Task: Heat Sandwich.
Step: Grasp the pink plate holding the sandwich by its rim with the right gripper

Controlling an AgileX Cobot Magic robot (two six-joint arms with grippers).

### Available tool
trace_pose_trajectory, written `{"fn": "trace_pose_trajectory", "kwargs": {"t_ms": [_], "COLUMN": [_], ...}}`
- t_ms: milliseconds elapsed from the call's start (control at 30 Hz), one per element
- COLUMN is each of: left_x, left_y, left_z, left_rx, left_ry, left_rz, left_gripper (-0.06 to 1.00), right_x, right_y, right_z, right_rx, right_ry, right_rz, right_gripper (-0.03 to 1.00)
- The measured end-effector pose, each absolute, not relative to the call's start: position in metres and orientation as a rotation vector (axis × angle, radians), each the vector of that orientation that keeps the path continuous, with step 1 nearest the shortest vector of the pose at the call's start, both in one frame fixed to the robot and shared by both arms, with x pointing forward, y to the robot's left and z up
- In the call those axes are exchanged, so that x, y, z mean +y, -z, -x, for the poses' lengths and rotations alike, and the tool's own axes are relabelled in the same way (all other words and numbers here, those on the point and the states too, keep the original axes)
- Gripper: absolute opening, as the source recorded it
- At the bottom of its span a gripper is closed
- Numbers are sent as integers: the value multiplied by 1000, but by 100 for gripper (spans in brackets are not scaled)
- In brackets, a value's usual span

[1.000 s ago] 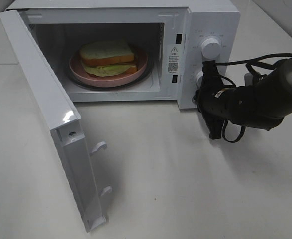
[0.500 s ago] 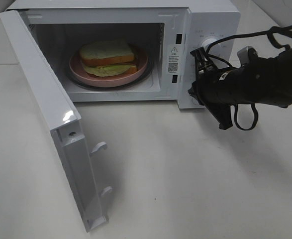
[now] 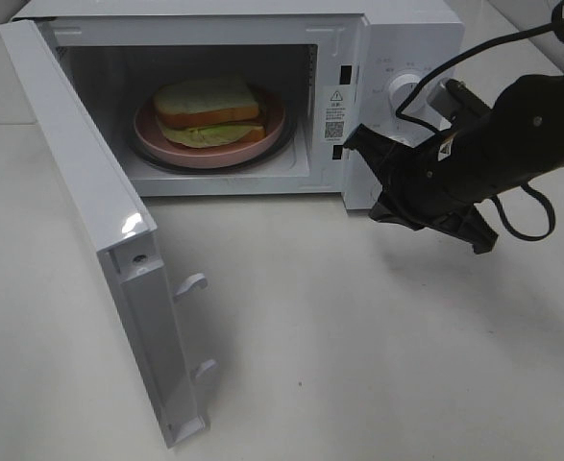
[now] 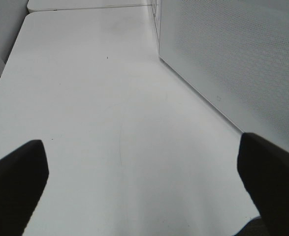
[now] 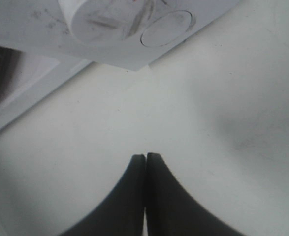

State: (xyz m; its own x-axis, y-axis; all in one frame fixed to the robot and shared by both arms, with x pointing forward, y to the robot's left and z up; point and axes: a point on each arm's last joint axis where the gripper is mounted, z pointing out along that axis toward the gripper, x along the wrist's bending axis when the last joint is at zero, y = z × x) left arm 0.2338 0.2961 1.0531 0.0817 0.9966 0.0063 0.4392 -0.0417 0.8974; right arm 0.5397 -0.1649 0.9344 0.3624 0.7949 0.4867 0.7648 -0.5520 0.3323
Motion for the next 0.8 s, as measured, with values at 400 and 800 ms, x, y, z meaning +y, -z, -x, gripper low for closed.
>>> {"fn": "trace_pose_trajectory", "kwargs": {"t_ms": [400, 800], "left_x": [296, 296], "left_y": [-1053, -1053], "left_z": [-234, -234], "left_rx": [1461, 1461], "left_ry": [-917, -917], "left_rz": [-1592, -1592], "left_gripper": [99, 99], "right_x": [-171, -171], "right_y": [-946, -961], "right_z": [-522, -518], "right_rx": [1994, 2624], "right_ry": [-587, -292], "right_rz": [-2231, -1556], "right_gripper": [4, 4]}}
